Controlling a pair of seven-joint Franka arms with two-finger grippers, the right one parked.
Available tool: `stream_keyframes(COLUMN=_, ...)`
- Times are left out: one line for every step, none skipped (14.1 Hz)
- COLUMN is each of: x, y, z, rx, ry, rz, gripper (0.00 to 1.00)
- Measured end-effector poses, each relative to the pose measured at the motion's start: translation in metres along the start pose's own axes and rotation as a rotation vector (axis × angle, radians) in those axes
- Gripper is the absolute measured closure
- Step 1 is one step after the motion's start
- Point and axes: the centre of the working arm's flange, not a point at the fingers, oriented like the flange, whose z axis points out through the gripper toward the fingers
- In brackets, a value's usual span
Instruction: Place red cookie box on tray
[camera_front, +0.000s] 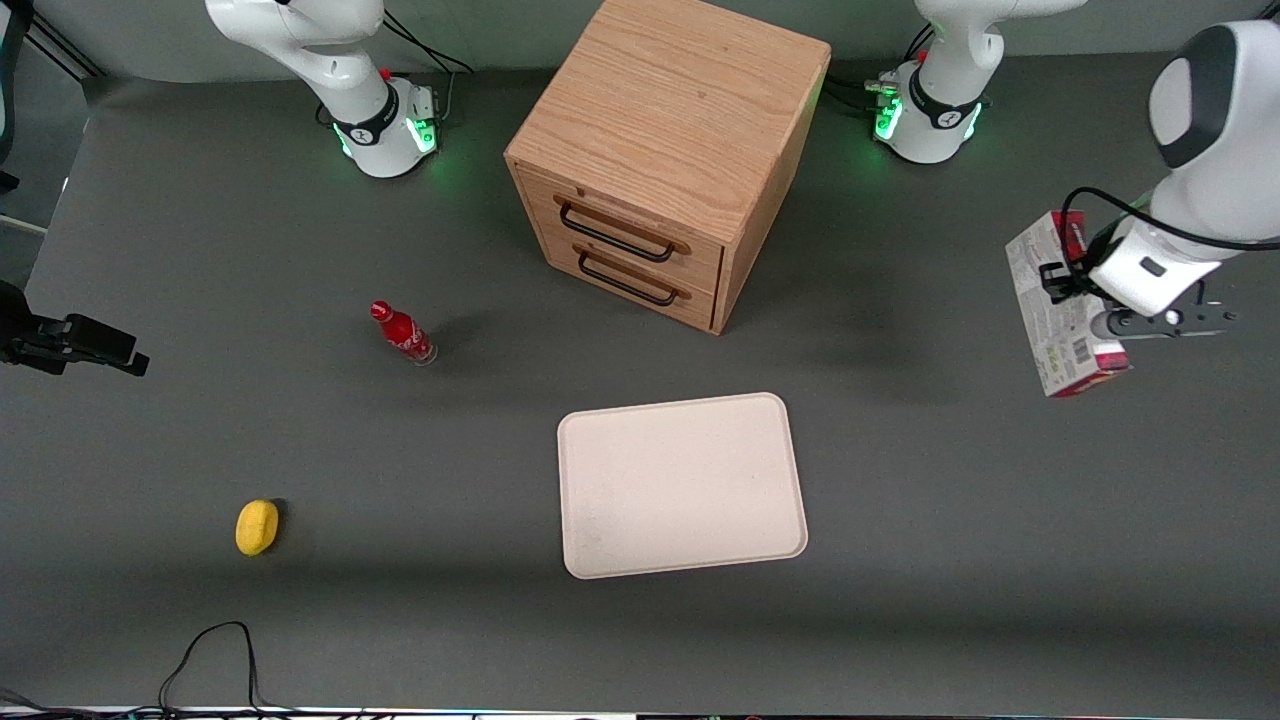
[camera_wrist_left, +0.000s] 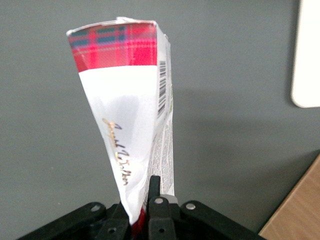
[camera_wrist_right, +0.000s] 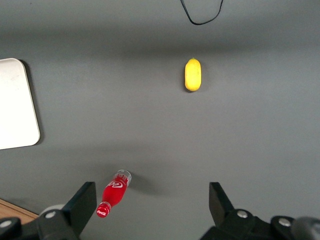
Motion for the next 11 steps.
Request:
stream_keyframes(x=0.013, y=0.007, z=-0.018, rx=-0.004, ry=0.001, rz=0.012, gripper=0.95)
stream_keyframes(x=0.026, y=0.015, z=-0.033, rx=-0.01, ry=-0.004, rz=0.025, gripper=0.95)
stream_keyframes(x=0.039, y=0.026, z=-0.046, rx=-0.02, ry=-0.016, rz=0.039, gripper=0.95)
stream_keyframes(x=0.052, y=0.038, z=-0.056, rx=-0.031, ry=-0.027, rz=0.043, gripper=0.95)
stream_keyframes(x=0.063, y=0.052, z=-0.063, rx=-0.04, ry=-0.037, rz=0.033, gripper=0.95)
stream_keyframes(x=0.074, y=0.066, z=-0.067, rx=-0.046, ry=-0.045, rz=0.02, gripper=0.95)
stream_keyframes(x=0.085, y=0.082, z=-0.067, rx=-0.049, ry=-0.05, rz=0.006, gripper=0.95)
stream_keyframes(x=0.095, y=0.099, z=-0.062, rx=-0.051, ry=-0.054, rz=-0.008, gripper=0.95)
stream_keyframes(x=0.104, y=0.115, z=-0.054, rx=-0.052, ry=-0.059, rz=-0.021, gripper=0.95)
stream_keyframes(x=0.113, y=0.131, z=-0.044, rx=-0.052, ry=-0.063, rz=-0.035, gripper=0.95)
stream_keyframes(x=0.12, y=0.148, z=-0.034, rx=-0.052, ry=-0.069, rz=-0.053, gripper=0.95)
